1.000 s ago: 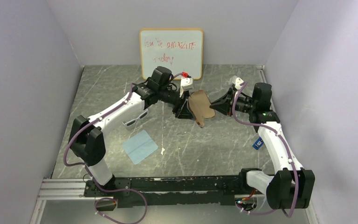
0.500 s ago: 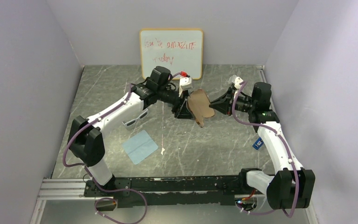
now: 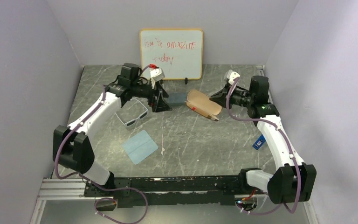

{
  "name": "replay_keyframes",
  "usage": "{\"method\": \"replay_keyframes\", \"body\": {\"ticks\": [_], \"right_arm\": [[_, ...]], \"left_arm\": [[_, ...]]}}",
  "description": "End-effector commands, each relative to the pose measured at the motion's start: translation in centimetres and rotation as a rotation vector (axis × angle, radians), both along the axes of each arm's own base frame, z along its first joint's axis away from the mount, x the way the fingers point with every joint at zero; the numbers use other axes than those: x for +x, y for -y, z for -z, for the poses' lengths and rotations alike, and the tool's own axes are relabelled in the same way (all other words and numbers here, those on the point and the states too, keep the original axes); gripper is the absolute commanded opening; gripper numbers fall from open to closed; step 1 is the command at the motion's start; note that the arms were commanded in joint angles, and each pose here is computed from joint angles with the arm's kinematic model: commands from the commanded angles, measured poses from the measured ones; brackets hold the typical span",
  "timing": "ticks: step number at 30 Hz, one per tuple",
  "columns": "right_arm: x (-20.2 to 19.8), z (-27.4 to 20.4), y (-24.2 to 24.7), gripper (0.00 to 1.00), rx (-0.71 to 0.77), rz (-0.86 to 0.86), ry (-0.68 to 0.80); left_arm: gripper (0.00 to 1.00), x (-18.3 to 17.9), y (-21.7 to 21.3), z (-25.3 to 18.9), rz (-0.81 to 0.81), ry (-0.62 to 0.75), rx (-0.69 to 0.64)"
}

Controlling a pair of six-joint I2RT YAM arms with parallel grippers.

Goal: Organize the sunglasses
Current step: Place the sunglasses case at the center of the board.

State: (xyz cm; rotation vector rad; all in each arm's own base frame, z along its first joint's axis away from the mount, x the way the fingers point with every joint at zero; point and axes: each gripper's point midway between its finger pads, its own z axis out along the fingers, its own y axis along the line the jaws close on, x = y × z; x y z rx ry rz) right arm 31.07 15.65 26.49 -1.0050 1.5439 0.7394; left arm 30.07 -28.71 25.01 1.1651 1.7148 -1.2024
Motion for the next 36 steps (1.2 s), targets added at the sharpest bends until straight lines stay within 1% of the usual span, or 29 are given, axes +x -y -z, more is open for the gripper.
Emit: {"method": "replay_keyframes", "body": {"ticks": [1, 6, 11, 16, 19, 23, 27, 30, 36], "right_arm": [[1.1, -1.1, -0.5, 0.01, -0.082, 0.011, 0.117], [2.2, -0.4, -2.0, 0.02, -0.158, 0.025, 0.205], [4.3, 0.8, -3.8, 0.02, -0.261, 0.046, 0.340], [6.8, 2.9, -5.8, 0.01, -0.376, 0.047, 0.515], [8.2, 4.8, -7.1, 0.01, -0.438, 0.038, 0.572], [9.5, 7.4, -8.8, 0.01, -0.487, 0.004, 0.595], [9.9, 10.0, -10.3, 0.01, -0.539, -0.045, 0.641], [10.4, 11.8, -11.0, 0.01, -0.572, -0.070, 0.646], [10.3, 14.9, -11.8, 0.07, -0.615, -0.139, 0.634]], "left_arm": [[0.96, 0.4, -3.7, 0.7, -0.089, 0.035, 0.021], [0.96, 1.5, -7.8, 2.8, -0.230, 0.024, 0.081], [0.96, 2.1, -11.2, 4.1, -0.330, 0.049, 0.144], [0.96, 1.9, -13.2, 4.8, -0.392, 0.066, 0.172], [0.96, 1.6, -13.9, 4.6, -0.413, 0.087, 0.174], [0.96, 1.5, -14.7, 4.3, -0.445, 0.115, 0.182], [0.96, 1.4, -14.9, 4.2, -0.437, 0.109, 0.173], [0.96, 1.4, -15.2, 4.4, -0.437, 0.101, 0.165], [0.96, 1.5, -15.7, 4.7, -0.445, 0.094, 0.160]]}}
